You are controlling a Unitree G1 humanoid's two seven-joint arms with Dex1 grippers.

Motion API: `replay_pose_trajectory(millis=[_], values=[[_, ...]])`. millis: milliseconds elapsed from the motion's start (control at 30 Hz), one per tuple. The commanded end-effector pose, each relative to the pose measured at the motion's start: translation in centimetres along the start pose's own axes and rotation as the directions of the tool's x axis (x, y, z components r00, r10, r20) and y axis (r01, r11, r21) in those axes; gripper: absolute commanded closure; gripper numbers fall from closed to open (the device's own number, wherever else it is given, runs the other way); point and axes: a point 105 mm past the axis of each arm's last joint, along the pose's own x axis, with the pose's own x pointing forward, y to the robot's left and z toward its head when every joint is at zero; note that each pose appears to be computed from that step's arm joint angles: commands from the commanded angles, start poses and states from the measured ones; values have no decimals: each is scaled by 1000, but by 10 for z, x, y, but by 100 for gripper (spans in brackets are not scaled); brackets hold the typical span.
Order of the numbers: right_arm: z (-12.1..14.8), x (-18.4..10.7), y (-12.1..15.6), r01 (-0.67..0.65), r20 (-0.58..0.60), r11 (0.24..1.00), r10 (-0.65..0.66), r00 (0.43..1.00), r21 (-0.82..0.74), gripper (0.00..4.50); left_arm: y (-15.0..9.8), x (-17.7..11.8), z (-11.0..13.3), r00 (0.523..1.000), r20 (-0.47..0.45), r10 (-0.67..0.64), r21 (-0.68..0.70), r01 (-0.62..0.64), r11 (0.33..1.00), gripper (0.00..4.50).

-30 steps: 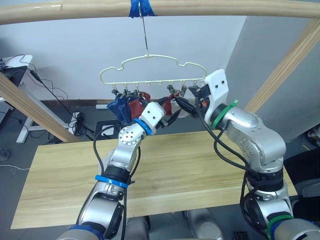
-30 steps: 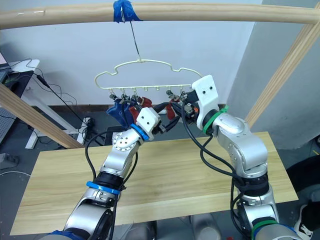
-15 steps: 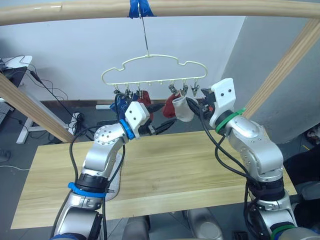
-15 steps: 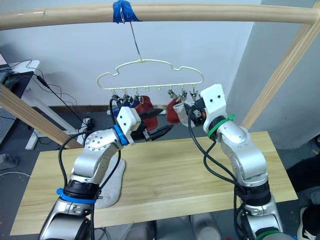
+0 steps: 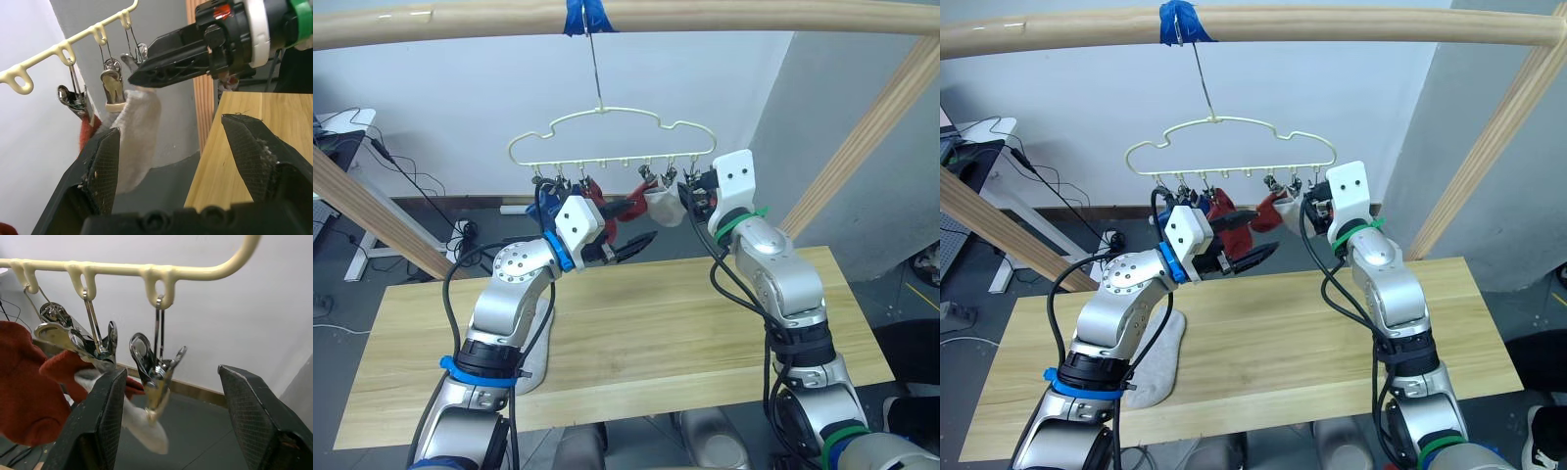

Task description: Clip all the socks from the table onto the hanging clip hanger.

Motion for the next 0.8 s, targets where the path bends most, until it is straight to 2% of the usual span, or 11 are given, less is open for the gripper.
replay_pose_trajectory(millis=[33, 267, 367, 433, 800], values=[[17, 0, -6, 48, 69, 999, -48, 996, 7, 139, -1, 1, 12, 999, 38, 0, 41, -2, 999, 83], [18, 0, -7, 98, 78, 992, -105, 991, 82, 139, -1, 2, 11, 999, 36, -3, 47, 1, 999, 83], [18, 0, -4, 84, 77, 992, -91, 993, 92, 197, -2, 3, 10, 999, 34, -4, 48, 3, 999, 81], [18, 1, -1, 68, 75, 993, -75, 994, 93, 265, -2, 3, 10, 999, 32, -4, 49, 3, 999, 81], [23, 8, 8, 33, 93, 995, -41, 995, 95, 265, -3, 1, 4, 1000, 14, 0, 57, -1, 998, 81]])
